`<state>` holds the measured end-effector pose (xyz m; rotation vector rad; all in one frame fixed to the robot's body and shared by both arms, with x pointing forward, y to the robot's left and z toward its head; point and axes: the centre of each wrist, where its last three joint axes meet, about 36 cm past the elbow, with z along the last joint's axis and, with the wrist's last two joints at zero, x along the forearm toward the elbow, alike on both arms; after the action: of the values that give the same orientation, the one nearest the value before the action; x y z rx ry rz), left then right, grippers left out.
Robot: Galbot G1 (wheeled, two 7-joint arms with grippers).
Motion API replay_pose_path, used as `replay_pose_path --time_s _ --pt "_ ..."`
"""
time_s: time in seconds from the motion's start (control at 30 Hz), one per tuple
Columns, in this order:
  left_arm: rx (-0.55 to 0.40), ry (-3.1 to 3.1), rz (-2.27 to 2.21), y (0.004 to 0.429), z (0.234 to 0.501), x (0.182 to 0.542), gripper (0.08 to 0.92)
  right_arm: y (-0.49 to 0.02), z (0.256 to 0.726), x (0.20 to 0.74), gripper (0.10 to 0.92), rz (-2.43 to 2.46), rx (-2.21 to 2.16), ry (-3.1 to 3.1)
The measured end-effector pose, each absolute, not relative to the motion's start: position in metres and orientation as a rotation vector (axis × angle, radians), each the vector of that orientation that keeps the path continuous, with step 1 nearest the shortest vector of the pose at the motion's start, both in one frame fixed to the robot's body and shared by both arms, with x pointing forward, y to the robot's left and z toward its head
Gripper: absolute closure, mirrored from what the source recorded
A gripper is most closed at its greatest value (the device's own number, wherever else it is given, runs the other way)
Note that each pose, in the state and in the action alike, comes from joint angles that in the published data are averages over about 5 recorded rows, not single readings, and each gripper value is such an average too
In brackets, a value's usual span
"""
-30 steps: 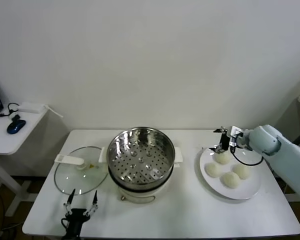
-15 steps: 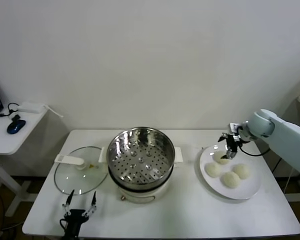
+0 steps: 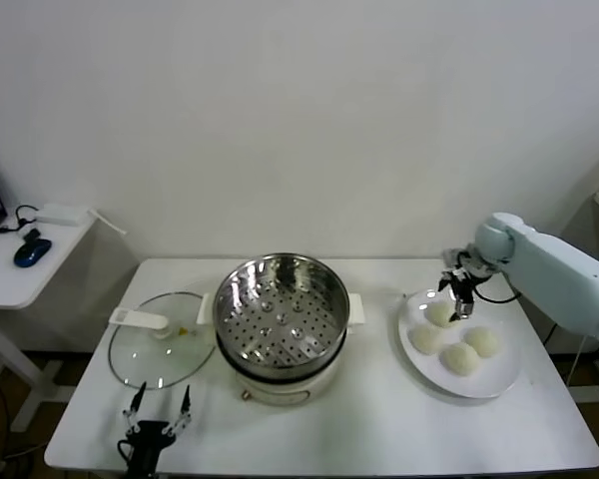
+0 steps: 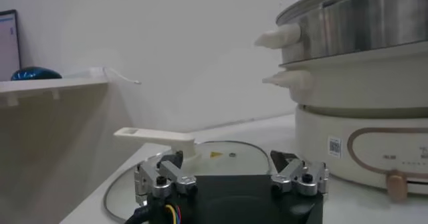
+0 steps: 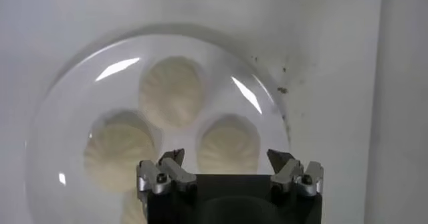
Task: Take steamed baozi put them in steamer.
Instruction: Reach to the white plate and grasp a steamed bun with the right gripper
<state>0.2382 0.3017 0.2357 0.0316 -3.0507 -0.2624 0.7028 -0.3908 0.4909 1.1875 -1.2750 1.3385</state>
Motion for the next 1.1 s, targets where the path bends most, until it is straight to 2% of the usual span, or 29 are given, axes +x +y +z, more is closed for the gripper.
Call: replay_pose_path --time_s 0.77,1.1 --pt "0.023 -3.042 -0.286 0.305 0.228 0.238 0.177 -0.395 0.465 0.718 0.201 1.322 1.152 -1.27" --pt "0.034 -3.04 -0.29 0.307 0.226 0.237 0.177 -0.39 0.461 0.719 0.294 1.311 1.176 -1.27"
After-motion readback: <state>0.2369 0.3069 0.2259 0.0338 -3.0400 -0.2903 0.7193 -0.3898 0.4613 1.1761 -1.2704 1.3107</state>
